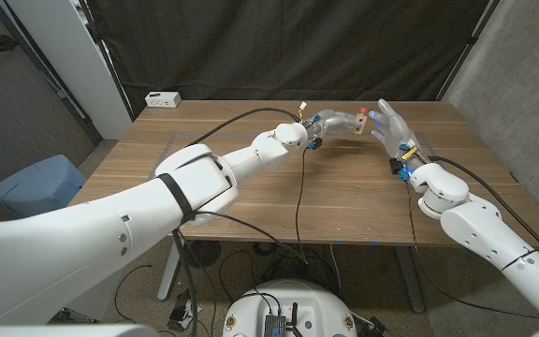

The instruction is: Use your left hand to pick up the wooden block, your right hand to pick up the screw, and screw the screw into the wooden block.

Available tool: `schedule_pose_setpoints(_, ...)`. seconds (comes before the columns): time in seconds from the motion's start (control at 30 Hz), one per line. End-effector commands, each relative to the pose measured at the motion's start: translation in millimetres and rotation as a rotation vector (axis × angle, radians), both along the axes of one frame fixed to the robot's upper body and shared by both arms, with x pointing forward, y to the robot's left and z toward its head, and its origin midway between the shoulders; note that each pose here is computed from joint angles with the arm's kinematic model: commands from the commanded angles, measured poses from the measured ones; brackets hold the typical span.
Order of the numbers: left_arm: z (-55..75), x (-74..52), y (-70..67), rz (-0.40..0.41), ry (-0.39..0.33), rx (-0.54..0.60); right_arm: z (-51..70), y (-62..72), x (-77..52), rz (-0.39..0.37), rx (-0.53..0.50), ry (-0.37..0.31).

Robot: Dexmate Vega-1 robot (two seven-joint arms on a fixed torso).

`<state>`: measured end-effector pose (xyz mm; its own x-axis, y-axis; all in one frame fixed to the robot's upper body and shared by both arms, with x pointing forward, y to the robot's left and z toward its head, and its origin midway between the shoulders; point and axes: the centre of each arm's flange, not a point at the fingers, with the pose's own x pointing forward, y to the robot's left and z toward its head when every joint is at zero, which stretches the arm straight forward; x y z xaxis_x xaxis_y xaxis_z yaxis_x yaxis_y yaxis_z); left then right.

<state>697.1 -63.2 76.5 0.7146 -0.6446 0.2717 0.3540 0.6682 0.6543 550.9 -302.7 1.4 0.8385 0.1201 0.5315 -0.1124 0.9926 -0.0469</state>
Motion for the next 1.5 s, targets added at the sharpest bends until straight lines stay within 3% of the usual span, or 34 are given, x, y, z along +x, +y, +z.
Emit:
schedule_pose_setpoints(0.03, -2.0, -4.1, 2.5, -0.045, -0.035, -0.003, -4.3, -11.8, 10.8, -0.010, 0.013, 0.010)
schedule_pose_setpoints(0.67, -3.4, -3.1, 6.3, -0.047, -0.038, 0.000, -2.0, -22.7, 27.6, -0.003, 0.015, 0.020)
schedule_pose_setpoints(1.5, -3.4, 0.5, 5.4, -0.012, -0.016, 0.008, 7.7, -4.9, 44.6, 0.052, 0.030, -0.016)
